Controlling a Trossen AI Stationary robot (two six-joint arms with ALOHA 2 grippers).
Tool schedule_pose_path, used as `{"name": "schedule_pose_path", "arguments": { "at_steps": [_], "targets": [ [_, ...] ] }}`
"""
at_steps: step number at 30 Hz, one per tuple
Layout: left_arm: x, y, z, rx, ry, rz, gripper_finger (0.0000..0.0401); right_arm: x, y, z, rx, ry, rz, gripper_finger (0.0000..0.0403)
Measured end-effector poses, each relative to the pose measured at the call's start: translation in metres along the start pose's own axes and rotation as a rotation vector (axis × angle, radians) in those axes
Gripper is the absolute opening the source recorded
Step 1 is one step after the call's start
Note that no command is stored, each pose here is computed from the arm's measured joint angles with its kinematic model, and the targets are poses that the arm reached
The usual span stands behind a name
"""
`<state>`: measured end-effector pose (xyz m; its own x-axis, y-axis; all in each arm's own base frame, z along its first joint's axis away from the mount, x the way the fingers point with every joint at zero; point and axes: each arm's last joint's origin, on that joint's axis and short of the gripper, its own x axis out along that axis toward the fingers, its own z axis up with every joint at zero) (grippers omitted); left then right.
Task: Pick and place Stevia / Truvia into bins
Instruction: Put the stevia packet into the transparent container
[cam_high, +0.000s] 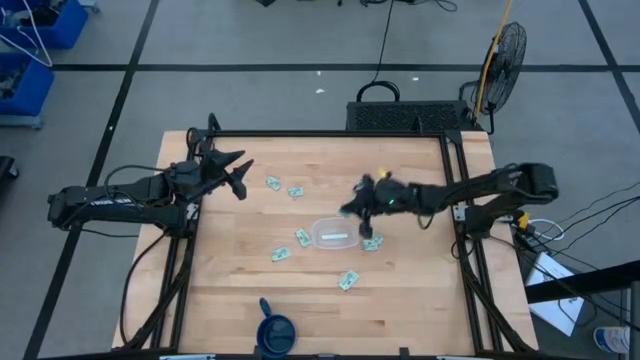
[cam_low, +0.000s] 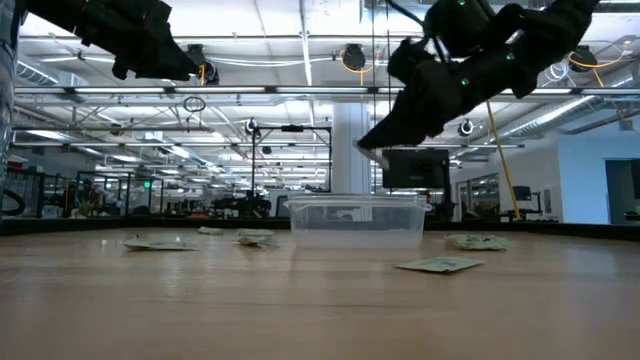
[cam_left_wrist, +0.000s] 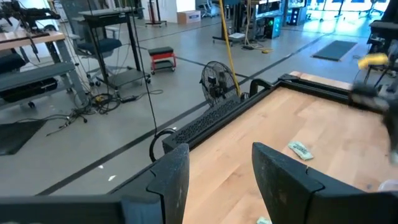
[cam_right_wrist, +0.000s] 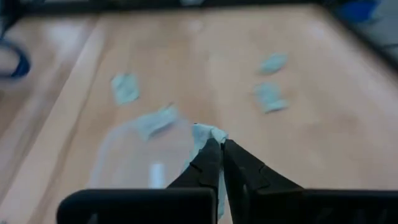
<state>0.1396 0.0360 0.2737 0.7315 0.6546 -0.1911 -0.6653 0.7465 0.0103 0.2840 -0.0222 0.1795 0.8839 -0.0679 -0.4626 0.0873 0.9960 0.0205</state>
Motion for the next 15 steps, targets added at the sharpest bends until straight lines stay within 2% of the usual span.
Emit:
{"name": "schedule_pose_path", "arguments": {
  "at_steps": [4, 8, 10, 15],
  "targets": [
    [0.000, 0.000, 0.002, -0.062, -0.014, -0.010, 0.0182, 0.034, 0.022, 0.010, -0.057, 0.118, 0.057, 0.0001],
    [0.000, -0.002, 0.000, -0.100, 0.004, -0.062, 0.0182, 0.064, 0.031, 0.016, -0.126, 0.406, 0.074, 0.0001],
    [0.000, -0.002, -0.001, -0.108, 0.025, -0.079, 0.0182, 0.073, 0.032, 0.021, -0.129, 0.488, 0.073, 0.0008],
    [0.000, -0.001, -0.007, -0.095, 0.073, -0.067, 0.0182, 0.084, 0.032, 0.025, -0.186, 0.490, 0.081, 0.0046]
  ]
}}
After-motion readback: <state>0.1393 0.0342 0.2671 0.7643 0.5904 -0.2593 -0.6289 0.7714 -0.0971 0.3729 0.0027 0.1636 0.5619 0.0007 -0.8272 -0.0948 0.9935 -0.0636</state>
